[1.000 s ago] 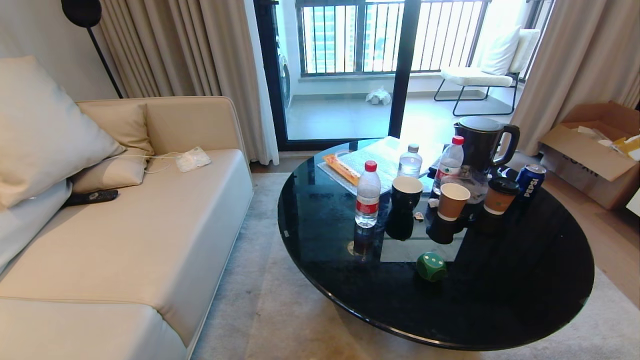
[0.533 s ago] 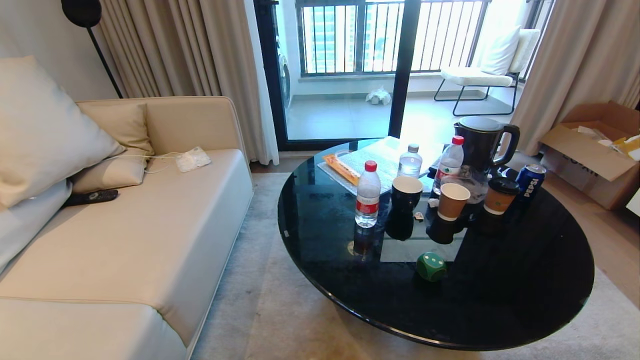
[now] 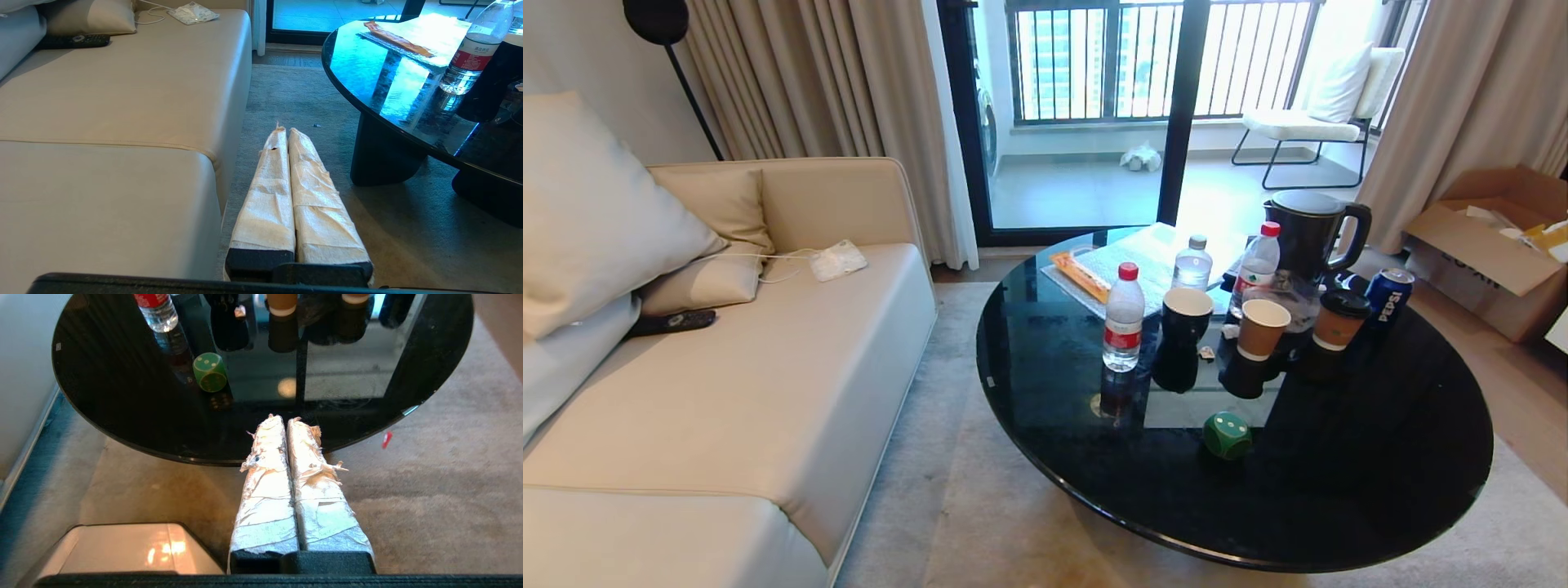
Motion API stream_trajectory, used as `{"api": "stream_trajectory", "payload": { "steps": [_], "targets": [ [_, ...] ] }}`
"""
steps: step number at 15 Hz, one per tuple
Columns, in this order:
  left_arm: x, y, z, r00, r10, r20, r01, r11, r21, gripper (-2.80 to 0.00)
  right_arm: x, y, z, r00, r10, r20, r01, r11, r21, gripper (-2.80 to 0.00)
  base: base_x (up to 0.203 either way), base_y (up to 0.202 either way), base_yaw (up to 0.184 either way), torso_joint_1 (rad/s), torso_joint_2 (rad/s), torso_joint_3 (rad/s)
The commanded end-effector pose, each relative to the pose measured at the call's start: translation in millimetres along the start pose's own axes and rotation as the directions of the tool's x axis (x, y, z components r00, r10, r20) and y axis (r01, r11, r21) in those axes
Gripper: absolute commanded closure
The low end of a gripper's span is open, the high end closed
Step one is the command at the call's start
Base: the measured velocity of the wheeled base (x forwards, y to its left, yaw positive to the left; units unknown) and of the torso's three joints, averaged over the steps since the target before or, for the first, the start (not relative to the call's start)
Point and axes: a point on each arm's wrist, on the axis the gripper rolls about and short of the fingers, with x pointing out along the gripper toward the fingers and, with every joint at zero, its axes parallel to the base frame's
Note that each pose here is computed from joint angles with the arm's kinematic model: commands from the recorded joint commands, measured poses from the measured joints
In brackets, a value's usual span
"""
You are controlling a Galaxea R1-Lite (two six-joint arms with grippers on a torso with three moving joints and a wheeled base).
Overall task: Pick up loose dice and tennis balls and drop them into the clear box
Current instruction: Pick up toys out of the box
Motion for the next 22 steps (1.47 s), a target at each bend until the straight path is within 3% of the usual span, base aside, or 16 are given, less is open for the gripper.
{"api": "stream_trajectory", "payload": {
  "steps": [1,4,8,11,14,15,17,20,22],
  "targets": [
    [0.0,0.0,0.0,1.0,0.0,0.0,0.0,1.0,0.0,0.0,43.3,1.8,24.3,0.98,0.004,-0.197,-0.003,1.0,0.006,0.0,0.0,0.0,0.0,0.0,0.0,0.0],
    [0.0,0.0,0.0,1.0,0.0,0.0,0.0,1.0,0.0,0.0,115.9,13.3,45.1,0.938,0.058,-0.343,-0.042,0.998,0.053,0.0,0.0,0.0,0.0,0.0,0.0,0.0],
    [0.0,0.0,0.0,1.0,0.0,0.0,0.0,1.0,0.0,0.0,217.9,40.2,33.7,0.877,0.109,-0.468,-0.068,0.992,0.104,0.0,0.0,0.0,0.0,0.0,0.0,0.0],
    [0.0,0.0,0.0,1.0,0.0,0.0,0.0,1.0,-0.001,0.0,275.3,59.0,29.5,0.877,0.138,-0.461,-0.064,0.983,0.171,0.0,0.0,0.0,0.0,0.0,0.0,0.0],
    [0.0,0.0,0.0,1.0,0.0,0.0,0.0,1.0,0.0,0.0,318.1,69.7,27.3,0.884,0.147,-0.445,-0.067,0.98,0.19,0.0,0.0,0.0,0.0,0.0,0.0,0.0],
    [0.0,0.0,0.0,1.0,0.0,0.0,0.0,1.0,-0.001,0.0,328.1,70.9,21.9,0.878,0.145,-0.456,-0.063,0.98,0.189,-2.8,0.0,0.0,0.0,0.0,0.0,0.0],
    [0.0,0.0,0.0,1.0,0.0,0.0,0.0,1.0,-0.001,0.0,344.8,69.5,8.6,0.859,0.155,-0.487,-0.077,0.981,0.176,-2.8,0.0,0.0,0.0,0.0,0.0,0.0],
    [0.0,0.0,0.0,1.0,0.0,0.0,0.0,1.0,-0.001,0.0,359.8,52.4,-6.4,0.852,0.13,-0.508,-0.142,0.99,0.016,-2.8,0.0,0.0,0.0,0.0,0.0,0.0],
    [0.0,0.0,-0.1,1.0,0.0,-0.001,0.0,1.0,-0.001,0.0,365.2,39.8,-17.3,0.852,0.134,-0.506,-0.177,0.983,-0.038,-2.8,0.0,0.0,0.0,0.0,0.0,0.0]
  ]
}}
